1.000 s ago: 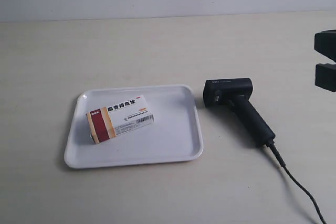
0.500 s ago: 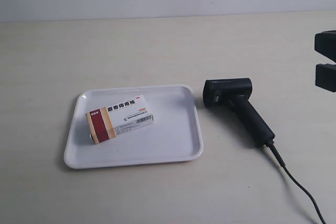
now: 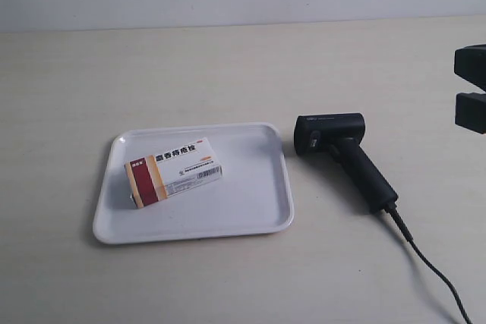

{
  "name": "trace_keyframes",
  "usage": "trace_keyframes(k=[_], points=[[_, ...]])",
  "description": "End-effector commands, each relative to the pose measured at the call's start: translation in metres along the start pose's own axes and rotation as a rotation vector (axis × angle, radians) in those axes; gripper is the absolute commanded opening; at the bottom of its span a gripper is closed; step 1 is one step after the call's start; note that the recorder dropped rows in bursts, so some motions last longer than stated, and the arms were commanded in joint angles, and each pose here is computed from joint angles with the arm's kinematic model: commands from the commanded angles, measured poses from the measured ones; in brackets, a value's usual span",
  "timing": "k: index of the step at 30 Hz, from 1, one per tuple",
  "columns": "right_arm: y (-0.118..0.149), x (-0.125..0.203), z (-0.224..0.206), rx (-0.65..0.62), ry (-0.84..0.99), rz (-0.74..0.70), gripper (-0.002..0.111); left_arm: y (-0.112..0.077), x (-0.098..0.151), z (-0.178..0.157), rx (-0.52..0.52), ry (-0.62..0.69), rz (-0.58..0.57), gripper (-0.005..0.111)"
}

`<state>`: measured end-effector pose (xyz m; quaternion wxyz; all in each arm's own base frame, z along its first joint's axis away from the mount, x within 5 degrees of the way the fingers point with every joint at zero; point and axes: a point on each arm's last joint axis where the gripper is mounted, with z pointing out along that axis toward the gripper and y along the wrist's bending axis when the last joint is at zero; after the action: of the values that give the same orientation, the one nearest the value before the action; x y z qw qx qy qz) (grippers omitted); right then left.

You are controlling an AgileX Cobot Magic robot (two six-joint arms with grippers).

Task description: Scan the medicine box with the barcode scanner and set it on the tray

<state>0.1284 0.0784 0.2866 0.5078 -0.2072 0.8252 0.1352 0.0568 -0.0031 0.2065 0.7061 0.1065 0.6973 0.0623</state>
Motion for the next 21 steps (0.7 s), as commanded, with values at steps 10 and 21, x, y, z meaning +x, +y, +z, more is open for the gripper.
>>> trace_keyframes(k=[10, 21], points=[[0.0007, -0.0002, -0.0017, -0.01, -0.013, 0.013, 0.0, -0.0001, 0.0124, -0.0012, -0.02, 0.131, -0.06, 0.002], [0.0007, -0.0002, -0.0017, -0.01, -0.013, 0.013, 0.0, 0.0003, 0.0124, -0.0012, -0.028, 0.13, -0.122, 0.002]])
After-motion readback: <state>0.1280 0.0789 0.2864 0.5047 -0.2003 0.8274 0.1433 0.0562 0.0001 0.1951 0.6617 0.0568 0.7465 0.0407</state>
